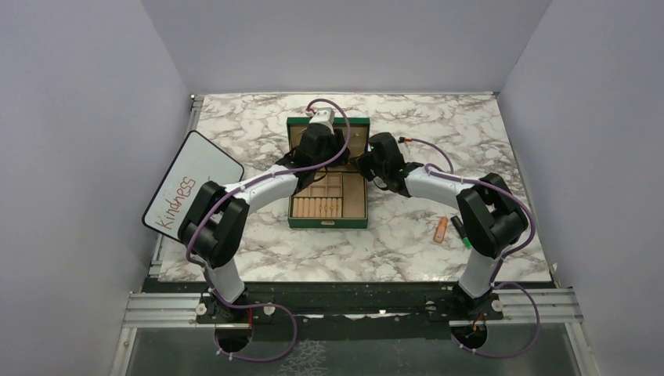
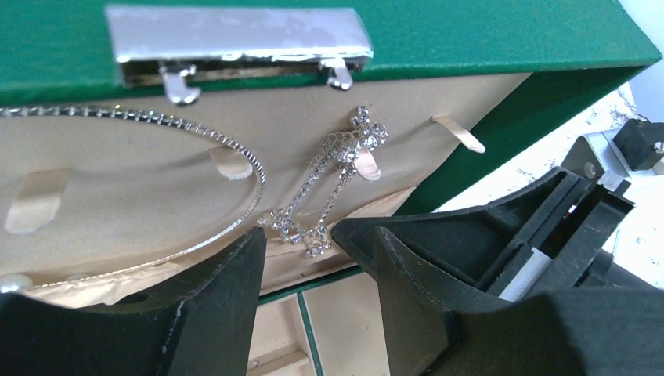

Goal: Organize the mixed jewelry

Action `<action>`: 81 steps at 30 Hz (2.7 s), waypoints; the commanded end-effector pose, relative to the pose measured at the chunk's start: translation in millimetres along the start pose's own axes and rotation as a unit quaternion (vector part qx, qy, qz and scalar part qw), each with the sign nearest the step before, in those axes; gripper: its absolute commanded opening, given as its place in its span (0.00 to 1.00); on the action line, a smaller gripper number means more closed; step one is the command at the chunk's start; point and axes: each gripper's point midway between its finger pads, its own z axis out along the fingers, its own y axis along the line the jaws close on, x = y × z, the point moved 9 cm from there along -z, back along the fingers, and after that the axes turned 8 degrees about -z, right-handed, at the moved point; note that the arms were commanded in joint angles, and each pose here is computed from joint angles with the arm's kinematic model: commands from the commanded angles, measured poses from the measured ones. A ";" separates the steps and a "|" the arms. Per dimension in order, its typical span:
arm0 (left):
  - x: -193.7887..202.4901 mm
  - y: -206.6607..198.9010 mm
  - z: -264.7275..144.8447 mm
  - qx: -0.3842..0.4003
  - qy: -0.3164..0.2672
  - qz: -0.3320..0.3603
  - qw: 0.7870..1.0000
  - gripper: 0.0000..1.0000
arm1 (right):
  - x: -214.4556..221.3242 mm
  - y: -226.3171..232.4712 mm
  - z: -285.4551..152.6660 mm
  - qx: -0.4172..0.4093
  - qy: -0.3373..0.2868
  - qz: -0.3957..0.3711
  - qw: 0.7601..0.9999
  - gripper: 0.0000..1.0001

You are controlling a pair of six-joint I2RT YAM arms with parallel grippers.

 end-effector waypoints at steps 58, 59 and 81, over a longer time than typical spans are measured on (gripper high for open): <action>-10.3 5.2 7.7 -0.084 -0.020 -0.016 0.996 0.42 | 3.9 -7.9 -49.9 -0.103 0.006 -0.122 0.987 0.13; -11.1 4.3 6.5 -0.082 -0.020 -0.017 0.996 0.42 | 3.8 -9.3 -50.7 -0.101 0.004 -0.119 0.988 0.13; -40.9 -9.8 -83.6 -0.025 -0.044 -0.050 0.997 0.47 | -36.2 -4.1 -89.5 -0.091 -0.052 -0.178 0.978 0.21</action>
